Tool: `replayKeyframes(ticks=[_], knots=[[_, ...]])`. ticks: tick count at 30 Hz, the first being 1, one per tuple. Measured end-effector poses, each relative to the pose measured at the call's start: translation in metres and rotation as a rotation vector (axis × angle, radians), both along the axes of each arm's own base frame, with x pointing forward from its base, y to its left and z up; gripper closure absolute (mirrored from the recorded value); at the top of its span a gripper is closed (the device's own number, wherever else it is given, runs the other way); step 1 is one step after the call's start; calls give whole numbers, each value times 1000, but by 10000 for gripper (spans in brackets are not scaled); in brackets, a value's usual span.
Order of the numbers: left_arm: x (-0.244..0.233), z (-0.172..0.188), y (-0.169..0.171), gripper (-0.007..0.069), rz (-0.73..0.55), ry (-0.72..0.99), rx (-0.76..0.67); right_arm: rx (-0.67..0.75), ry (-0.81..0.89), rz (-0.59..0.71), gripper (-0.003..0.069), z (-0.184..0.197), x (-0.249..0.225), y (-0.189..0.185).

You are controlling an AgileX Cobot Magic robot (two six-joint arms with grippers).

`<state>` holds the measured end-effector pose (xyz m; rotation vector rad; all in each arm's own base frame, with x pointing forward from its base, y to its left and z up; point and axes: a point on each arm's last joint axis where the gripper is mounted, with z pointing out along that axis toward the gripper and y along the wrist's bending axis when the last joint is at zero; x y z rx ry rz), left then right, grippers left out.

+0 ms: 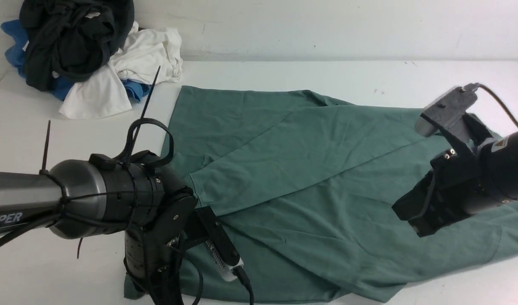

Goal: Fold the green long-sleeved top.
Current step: Use both arms simultaneously to clamp the lower edge of the clothing fabric

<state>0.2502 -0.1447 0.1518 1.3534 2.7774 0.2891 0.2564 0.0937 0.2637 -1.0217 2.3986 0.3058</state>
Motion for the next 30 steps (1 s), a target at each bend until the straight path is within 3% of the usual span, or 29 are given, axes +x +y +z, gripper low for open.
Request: replayKeyframes(ticks=[6, 11, 18, 19, 21, 24, 28, 30], knots=[[0, 47, 16, 622, 69, -171, -70, -134, 6, 65, 646, -4, -3, -9], [7, 72, 51, 622, 204, -253, -109, -244, 90, 92, 582, -23, -14, -18], [12, 73, 78, 622, 371, -229, -158, -478, 87, 2, 349, -72, -33, -47], [12, 73, 78, 622, 369, -228, -157, -479, 81, -3, 330, -73, -33, -47], [12, 73, 77, 622, 369, -225, -165, -505, 59, -45, 218, -81, -36, -52], [13, 73, 77, 622, 370, -230, -173, -496, 10, -48, 155, -82, -33, -51], [14, 73, 76, 622, 367, -241, -180, -487, -10, -38, 145, -88, -28, -49], [14, 73, 76, 622, 370, -239, -184, -494, 25, -26, 175, -99, -25, -48]])
